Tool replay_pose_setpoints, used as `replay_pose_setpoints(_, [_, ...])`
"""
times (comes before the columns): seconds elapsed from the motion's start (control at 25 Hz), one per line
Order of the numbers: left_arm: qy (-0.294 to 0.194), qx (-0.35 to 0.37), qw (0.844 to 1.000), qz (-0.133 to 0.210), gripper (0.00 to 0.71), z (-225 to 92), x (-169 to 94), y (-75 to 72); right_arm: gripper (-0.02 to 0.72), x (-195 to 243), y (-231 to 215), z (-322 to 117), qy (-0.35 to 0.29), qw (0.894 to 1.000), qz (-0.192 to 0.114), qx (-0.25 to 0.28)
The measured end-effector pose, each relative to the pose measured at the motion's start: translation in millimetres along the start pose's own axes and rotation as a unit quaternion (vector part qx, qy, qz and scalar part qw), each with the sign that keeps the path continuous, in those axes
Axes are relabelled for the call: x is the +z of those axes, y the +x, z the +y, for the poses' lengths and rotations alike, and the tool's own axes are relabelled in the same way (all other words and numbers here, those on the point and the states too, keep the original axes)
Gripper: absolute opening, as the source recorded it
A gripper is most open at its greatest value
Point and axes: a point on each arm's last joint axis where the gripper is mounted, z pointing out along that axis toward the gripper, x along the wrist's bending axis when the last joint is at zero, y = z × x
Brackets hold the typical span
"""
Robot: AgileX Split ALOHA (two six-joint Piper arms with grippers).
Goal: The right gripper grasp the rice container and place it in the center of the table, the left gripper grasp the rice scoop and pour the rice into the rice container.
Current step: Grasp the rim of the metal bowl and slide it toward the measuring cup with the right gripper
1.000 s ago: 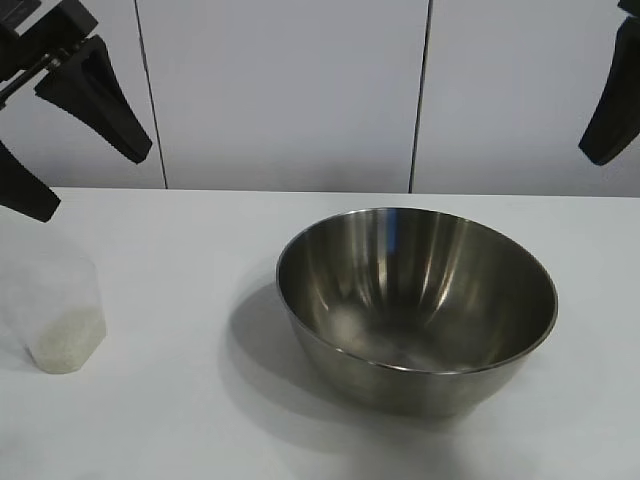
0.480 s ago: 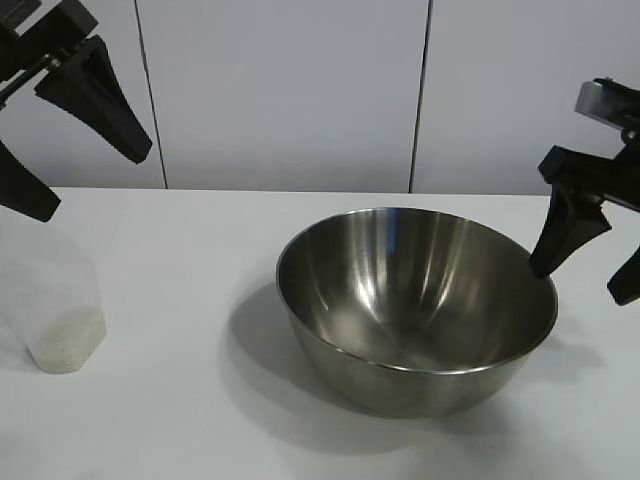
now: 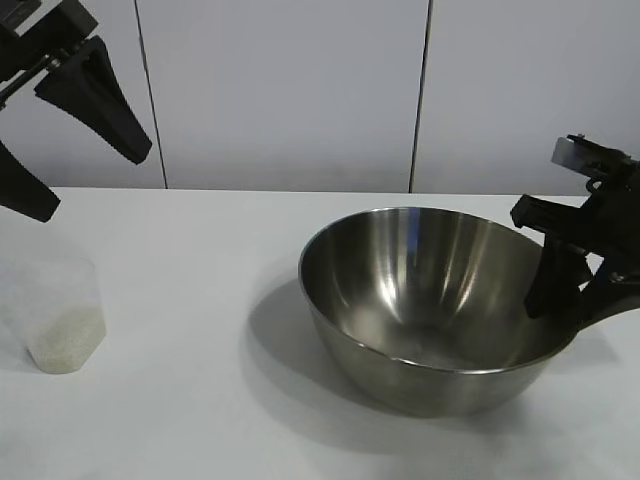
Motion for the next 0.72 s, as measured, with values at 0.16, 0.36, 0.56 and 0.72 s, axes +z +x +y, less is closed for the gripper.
replay_pose_setpoints(0.16, [0.0, 0.0, 1.0, 0.0, 0.657, 0, 0, 0.0, 0.03, -7, 5, 0, -0.004, 1.0, 0.018, -0.016])
replay_pose_setpoints(0.36, [-0.003, 0.0, 1.0, 0.001, 0.657, 1, 0, 0.2, 0.021, -14, 21, 2, 0.014, 0.996, 0.09, -0.009])
replay_pose_setpoints(0.56, [-0.01, 0.0, 1.0, 0.003, 0.657, 2, 0, 0.6, 0.02, -22, 41, 12, 0.015, 0.993, 0.115, -0.006])
replay_pose_setpoints(0.72, [-0.01, 0.0, 1.0, 0.003, 0.657, 2, 0, 0.6, 0.02, -14, 74, 8, 0.01, 0.993, 0.111, -0.028])
